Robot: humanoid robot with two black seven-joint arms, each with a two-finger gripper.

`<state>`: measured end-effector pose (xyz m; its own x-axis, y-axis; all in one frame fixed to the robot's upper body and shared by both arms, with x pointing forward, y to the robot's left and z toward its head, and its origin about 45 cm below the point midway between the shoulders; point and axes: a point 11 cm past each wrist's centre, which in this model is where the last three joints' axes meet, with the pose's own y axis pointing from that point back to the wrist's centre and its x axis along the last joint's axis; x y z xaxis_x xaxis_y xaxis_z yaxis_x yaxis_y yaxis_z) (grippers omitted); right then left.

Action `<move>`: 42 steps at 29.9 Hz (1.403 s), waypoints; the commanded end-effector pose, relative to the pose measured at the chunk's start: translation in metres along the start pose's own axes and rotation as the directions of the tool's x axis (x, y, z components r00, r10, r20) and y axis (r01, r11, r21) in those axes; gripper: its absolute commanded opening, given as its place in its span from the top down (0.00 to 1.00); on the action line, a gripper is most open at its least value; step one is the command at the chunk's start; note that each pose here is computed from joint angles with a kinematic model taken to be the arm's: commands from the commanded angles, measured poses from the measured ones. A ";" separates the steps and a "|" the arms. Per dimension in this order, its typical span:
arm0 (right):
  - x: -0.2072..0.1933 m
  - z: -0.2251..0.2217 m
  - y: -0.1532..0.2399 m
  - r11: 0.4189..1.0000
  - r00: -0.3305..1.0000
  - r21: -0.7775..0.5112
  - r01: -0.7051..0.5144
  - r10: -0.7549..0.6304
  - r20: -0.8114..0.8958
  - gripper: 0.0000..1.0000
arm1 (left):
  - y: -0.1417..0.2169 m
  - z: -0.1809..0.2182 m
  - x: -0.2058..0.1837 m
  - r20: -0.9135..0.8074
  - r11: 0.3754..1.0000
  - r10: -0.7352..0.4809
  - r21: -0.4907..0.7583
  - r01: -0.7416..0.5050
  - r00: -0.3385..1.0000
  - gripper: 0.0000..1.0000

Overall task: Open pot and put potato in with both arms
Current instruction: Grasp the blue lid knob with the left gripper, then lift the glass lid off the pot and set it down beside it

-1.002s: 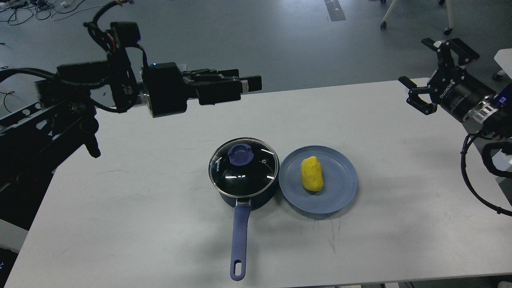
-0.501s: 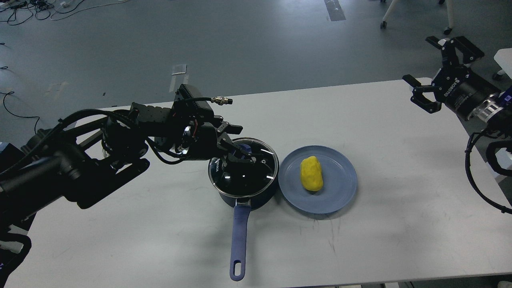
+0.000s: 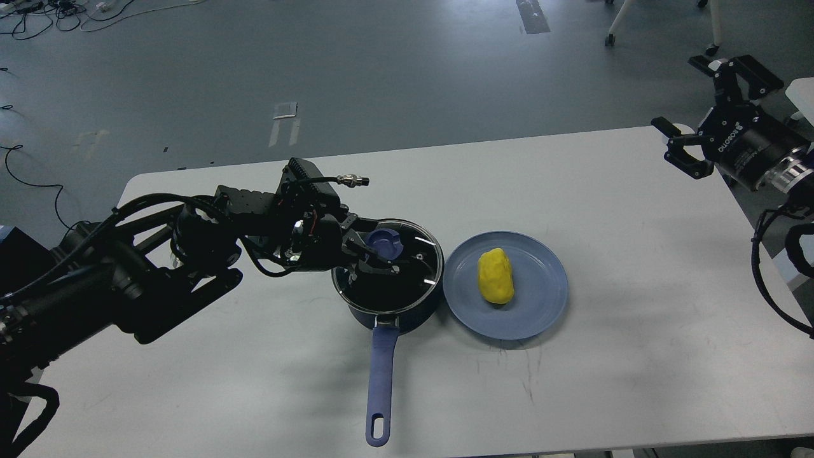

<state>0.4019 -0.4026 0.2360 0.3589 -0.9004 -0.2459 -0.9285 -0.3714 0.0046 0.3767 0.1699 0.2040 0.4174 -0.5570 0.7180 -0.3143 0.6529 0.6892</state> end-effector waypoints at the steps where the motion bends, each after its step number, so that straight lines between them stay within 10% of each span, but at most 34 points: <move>1: 0.000 0.001 0.001 1.000 1.000 -0.002 -0.001 0.001 0.001 0.00 | 0.001 -0.001 -0.006 -0.010 1.000 -0.002 0.003 0.002 1.000 0.00; 22: 0.001 0.003 0.002 1.000 1.000 -0.006 -0.003 0.003 0.002 0.00 | -0.001 0.002 0.000 0.000 1.000 0.028 -0.009 -0.028 1.000 0.08; 26: 0.001 0.003 0.002 1.000 1.000 -0.007 -0.003 0.003 0.003 0.00 | -0.002 0.003 0.000 0.001 1.000 0.027 -0.013 -0.027 1.000 0.24; 30: 0.001 0.003 0.002 1.000 1.000 -0.007 -0.003 0.003 0.003 0.00 | -0.002 0.003 0.000 0.005 1.000 0.025 -0.012 -0.025 1.000 0.60; 42: 0.001 0.003 0.003 1.000 1.000 -0.008 -0.004 0.004 0.003 0.00 | 0.039 -0.008 0.030 0.083 0.998 0.061 0.004 -0.062 0.995 0.70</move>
<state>0.3992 -0.4034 0.2322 0.3553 -0.9008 -0.2495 -0.9289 -0.3701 0.0131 0.3810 0.1712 0.2385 0.3387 -0.5503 0.7632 -0.3316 0.6893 0.6441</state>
